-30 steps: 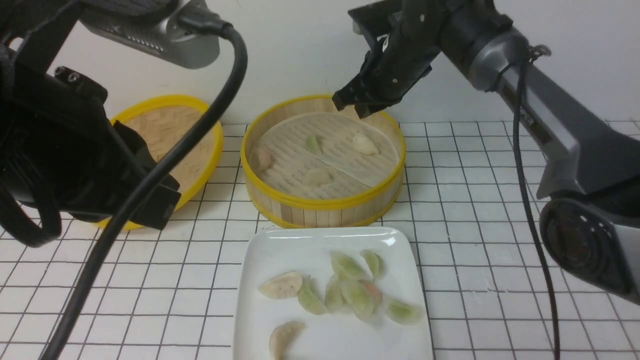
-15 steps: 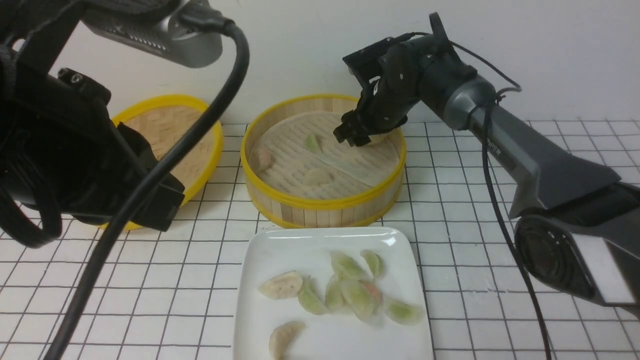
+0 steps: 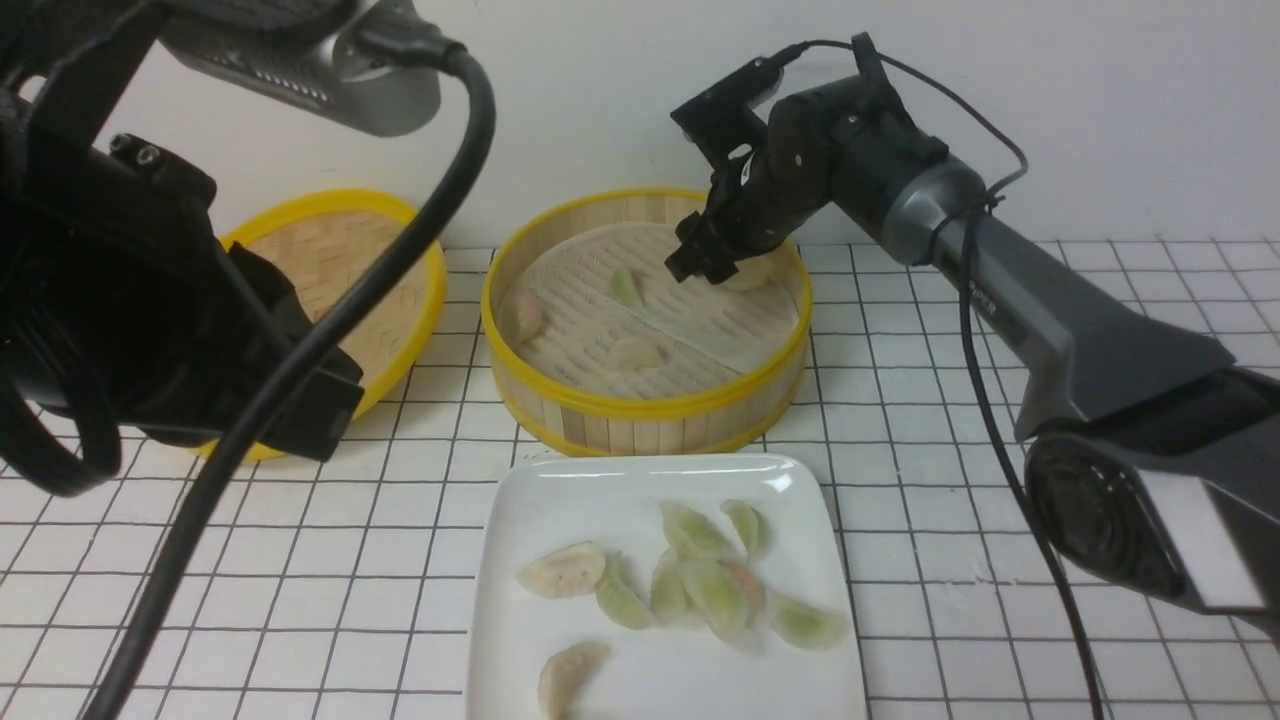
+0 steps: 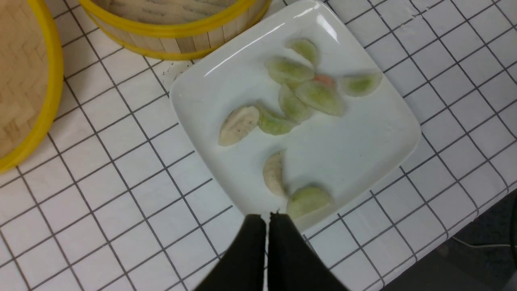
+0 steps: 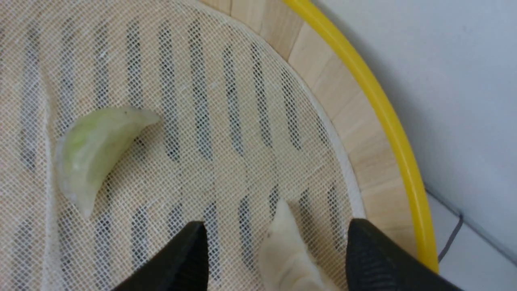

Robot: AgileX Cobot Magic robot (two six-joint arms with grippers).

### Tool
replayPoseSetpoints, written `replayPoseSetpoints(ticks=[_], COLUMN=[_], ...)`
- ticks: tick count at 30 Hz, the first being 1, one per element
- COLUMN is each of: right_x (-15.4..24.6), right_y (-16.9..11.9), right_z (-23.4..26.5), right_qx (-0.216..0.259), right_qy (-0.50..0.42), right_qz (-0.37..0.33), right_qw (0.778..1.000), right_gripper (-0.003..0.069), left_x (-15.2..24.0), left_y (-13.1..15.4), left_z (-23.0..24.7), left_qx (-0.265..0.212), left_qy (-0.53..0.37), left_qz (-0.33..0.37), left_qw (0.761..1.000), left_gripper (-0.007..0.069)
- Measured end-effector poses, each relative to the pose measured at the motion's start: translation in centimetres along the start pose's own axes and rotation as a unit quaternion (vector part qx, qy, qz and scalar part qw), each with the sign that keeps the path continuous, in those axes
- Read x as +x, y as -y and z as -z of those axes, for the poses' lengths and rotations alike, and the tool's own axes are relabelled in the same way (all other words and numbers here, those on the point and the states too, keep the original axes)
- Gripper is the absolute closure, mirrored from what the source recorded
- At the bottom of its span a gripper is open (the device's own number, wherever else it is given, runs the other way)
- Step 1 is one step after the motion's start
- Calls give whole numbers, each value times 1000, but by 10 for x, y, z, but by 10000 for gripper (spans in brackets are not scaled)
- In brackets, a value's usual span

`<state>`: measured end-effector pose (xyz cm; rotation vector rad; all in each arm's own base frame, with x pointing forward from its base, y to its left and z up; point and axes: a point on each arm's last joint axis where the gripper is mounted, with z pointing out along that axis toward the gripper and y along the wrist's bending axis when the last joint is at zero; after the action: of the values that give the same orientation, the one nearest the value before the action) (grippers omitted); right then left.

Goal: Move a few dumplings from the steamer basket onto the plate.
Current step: Use the right arm to grab a dumpling from inside the steamer

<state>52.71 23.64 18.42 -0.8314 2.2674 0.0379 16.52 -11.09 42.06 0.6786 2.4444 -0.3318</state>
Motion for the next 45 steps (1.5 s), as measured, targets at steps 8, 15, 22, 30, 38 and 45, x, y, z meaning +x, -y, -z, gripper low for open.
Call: replayPoseSetpoints(ticks=[8,15,22,30,38,45], right_x=[11,16,18,-1,-29,-25], right_y=[-1,-1,4,9,16,2], right_z=[-17,-20,-4,41,97,200], right_qx=[11,14,5,-2,-4,-77], right_qy=[-13,-29,-80,-87,-39,-41], right_qz=[37,40,31,14,-38,-107], right_qw=[999,999,996,996,998,991], right_gripper=[235,288,469,469,469,469], left_x=[0,0,0,0,0,0], left_y=[0,2,2,2,2,1], left_z=[0,0,0,0,0,0], left_qx=[-1,9,11,11,11,7], left_qy=[0,0,0,0,0,0], left_qz=[0,3,4,4,4,2], left_qw=[1000,1000,1000,1000,1000,1000], left_gripper=[631,631,631,631,631,631])
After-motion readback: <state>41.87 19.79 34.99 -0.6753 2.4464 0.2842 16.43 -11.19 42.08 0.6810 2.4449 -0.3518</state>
